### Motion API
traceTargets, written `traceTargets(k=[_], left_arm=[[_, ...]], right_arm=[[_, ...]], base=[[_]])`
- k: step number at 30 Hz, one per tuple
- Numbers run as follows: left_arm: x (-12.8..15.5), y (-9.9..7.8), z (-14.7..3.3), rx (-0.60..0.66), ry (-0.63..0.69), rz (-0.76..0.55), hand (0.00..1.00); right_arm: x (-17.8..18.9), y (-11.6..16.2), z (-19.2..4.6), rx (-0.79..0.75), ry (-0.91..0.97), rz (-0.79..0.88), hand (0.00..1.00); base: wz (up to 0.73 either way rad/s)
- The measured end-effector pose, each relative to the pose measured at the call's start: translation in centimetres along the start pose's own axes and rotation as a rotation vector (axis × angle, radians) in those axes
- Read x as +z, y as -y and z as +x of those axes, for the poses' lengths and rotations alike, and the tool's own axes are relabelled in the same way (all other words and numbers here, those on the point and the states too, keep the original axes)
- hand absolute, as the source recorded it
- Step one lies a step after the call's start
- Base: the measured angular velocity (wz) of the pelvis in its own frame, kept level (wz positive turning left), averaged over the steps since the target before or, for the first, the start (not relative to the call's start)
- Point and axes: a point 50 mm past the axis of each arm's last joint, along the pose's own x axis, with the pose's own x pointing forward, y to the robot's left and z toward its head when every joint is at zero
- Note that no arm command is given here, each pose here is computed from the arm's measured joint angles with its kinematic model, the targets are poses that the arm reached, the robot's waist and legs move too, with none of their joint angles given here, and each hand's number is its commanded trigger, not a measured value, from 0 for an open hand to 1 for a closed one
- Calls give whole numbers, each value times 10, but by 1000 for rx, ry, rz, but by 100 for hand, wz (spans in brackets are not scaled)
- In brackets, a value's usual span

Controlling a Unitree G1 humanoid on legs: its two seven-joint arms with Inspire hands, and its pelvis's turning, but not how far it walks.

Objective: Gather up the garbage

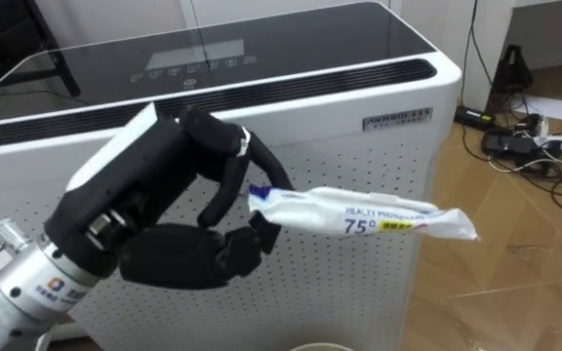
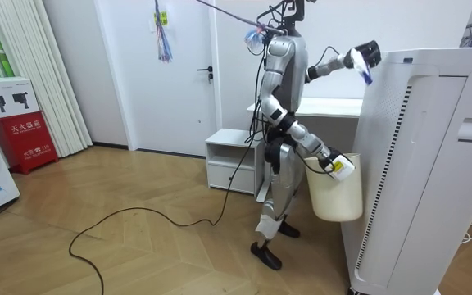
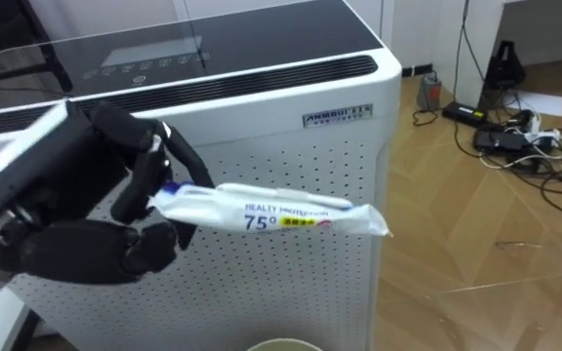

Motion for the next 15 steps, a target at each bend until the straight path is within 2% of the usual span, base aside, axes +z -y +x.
traceTargets(k=[3, 9, 15], left_arm=[[-25, 5, -2, -6, -92, -69, 100], [-91, 37, -10, -59, -337, -260, 100], [-115, 54, -16, -59, -421, -351, 100]], right_arm=[[7, -1, 4, 4, 21, 1, 100], [20, -3, 32, 31, -15, -33, 100], [34, -2, 43, 26, 9, -32, 100]], base=[[3], [8], [12]])
